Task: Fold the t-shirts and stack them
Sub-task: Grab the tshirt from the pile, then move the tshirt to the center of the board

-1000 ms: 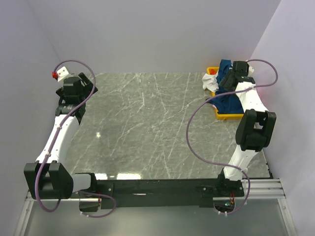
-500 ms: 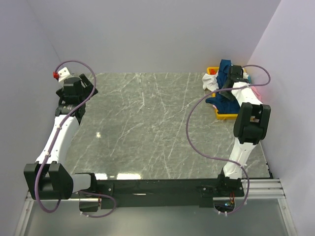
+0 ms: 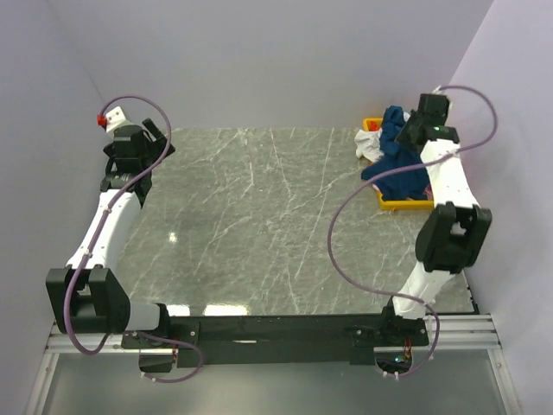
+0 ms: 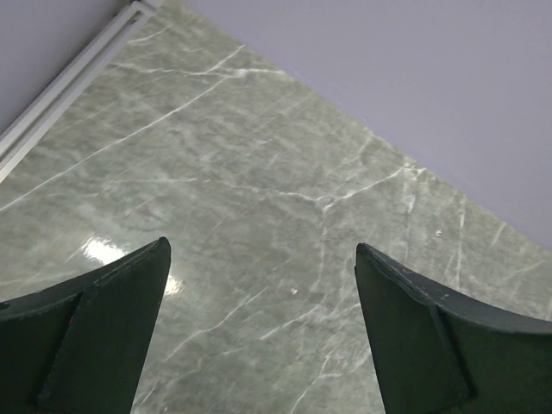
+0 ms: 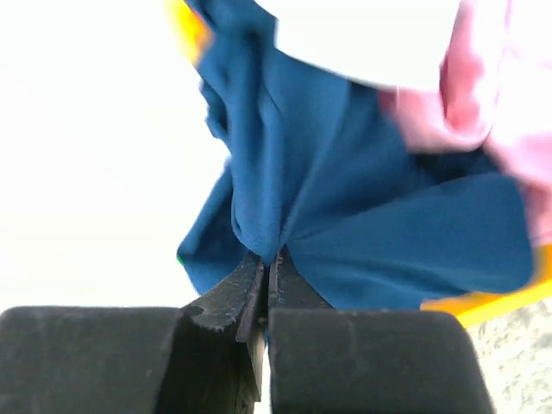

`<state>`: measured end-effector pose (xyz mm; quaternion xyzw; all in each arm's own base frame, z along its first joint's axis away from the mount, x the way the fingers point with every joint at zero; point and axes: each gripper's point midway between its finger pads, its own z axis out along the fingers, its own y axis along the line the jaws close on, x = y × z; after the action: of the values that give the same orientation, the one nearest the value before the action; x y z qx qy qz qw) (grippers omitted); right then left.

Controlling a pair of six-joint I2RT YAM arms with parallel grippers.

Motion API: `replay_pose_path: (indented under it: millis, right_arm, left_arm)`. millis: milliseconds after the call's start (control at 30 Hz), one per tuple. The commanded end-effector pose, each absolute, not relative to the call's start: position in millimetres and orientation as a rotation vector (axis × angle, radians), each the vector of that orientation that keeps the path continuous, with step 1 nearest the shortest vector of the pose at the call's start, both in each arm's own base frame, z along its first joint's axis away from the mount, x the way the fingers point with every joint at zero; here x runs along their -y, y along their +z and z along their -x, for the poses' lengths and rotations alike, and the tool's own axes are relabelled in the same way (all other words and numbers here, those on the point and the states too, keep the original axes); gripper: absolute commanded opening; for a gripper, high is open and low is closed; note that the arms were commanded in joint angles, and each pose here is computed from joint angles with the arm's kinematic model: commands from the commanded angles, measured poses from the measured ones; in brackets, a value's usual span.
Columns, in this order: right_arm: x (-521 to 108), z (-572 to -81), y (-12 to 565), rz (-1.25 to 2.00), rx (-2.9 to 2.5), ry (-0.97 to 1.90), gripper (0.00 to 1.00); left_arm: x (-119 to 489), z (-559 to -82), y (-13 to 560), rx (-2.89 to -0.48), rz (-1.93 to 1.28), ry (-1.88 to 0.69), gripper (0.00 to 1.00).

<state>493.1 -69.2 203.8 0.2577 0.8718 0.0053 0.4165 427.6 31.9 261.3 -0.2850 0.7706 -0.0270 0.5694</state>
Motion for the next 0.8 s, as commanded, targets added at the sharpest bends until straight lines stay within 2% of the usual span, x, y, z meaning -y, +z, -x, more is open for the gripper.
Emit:
replay_pose_path:
  millis: [0,367,533,567,767]
  right_arm:
    - [58.3,-476.6,355.5,-0.473,-1.864,0.104,0.00]
    - [-46.0,-414.2,529.9,0.059,-1.467,0.427,0.00]
    - [-111.3,-404.0,564.3,0.234,-1.433,0.518,0.00]
    - [-128.1,-391.0,587.1,0.276,-1.375,0.560,0.00]
    - [-193.0,-361.8,629.7,0.380,-1.218,0.856,0.00]
  left_arm:
    - [-21.9,-443.7,304.5,-1.702,0.578,-0.137,0.94]
    - [-31.6,-437.0,300.9,-1.719,0.566,-0.060,0.93]
    - [-30.2,-432.5,301.8,-1.714,0.568,-0.072,0.91]
    - [-30.3,-431.8,302.4,-1.712,0.570,-0.069,0.91]
    - [-35.2,-423.9,308.0,-1.704,0.558,-0.034,0.91]
